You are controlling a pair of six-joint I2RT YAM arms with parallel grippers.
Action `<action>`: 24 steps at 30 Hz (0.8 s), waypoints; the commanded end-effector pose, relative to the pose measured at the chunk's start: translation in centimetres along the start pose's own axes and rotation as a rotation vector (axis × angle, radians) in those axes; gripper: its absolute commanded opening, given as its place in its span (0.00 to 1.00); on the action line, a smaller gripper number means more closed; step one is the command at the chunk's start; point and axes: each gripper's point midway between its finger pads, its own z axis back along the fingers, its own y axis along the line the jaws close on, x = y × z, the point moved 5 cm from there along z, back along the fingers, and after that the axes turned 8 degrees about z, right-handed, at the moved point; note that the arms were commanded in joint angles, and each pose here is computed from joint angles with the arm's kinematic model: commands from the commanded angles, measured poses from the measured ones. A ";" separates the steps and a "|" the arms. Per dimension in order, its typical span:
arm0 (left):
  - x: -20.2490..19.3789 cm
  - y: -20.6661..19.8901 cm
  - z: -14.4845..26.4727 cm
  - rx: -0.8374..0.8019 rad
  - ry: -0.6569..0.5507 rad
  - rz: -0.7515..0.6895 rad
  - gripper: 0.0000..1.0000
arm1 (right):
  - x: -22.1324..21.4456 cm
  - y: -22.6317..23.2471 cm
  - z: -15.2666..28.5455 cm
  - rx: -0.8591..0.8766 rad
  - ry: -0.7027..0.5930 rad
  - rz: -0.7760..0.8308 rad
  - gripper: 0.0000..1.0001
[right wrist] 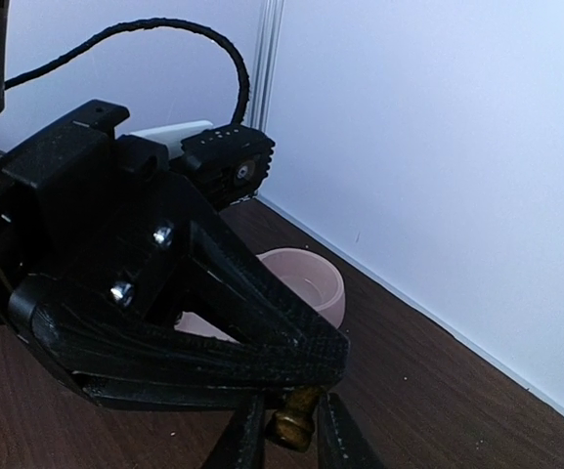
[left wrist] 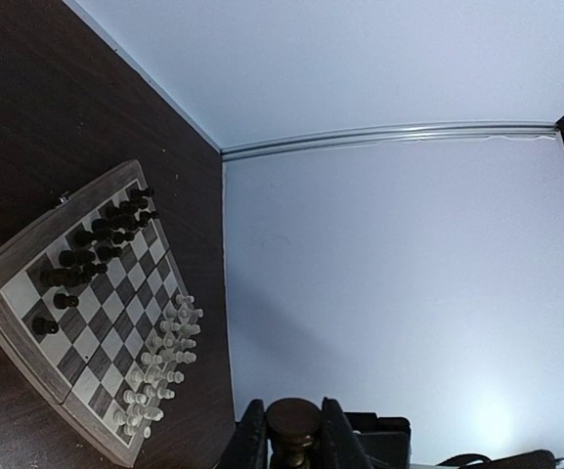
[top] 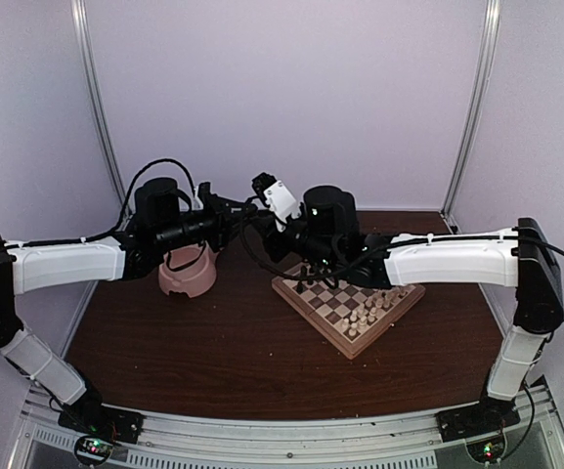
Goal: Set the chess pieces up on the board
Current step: Pass from the left arm to the right
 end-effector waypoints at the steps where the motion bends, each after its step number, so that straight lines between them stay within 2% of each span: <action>1: -0.3 -1.8 0.5 -0.076 -0.001 -0.024 0.16 | 0.7 -0.5 0.7 -0.042 -0.027 -0.008 0.18; 4: -0.3 -1.8 0.6 -0.076 -0.002 -0.024 0.16 | 0.7 -0.7 0.8 -0.051 -0.025 -0.013 0.08; 6: -0.3 -1.7 0.6 -0.074 -0.003 -0.024 0.18 | 0.7 -0.7 0.9 -0.055 -0.027 -0.014 0.05; 9: -0.2 -1.4 0.8 -0.055 -0.016 -0.027 0.35 | 0.8 -1.0 1.2 -0.070 -0.029 -0.024 0.00; 12: 0.0 -1.2 1.2 -0.041 -0.045 -0.064 0.54 | 0.7 -1.4 1.6 -0.075 -0.014 -0.039 0.00; 13: 0.2 -1.1 1.5 -0.032 -0.050 -0.090 0.58 | 0.7 -1.5 1.7 -0.070 -0.006 -0.045 0.00; 17: 1.6 -1.1 3.3 0.044 -0.079 -0.257 0.61 | 0.2 -2.3 2.2 -0.002 0.094 -0.093 0.00; 24: 2.7 -0.1 5.9 0.262 -0.030 -0.602 0.61 | -3.5 -5.4 2.4 0.182 0.397 -0.368 0.00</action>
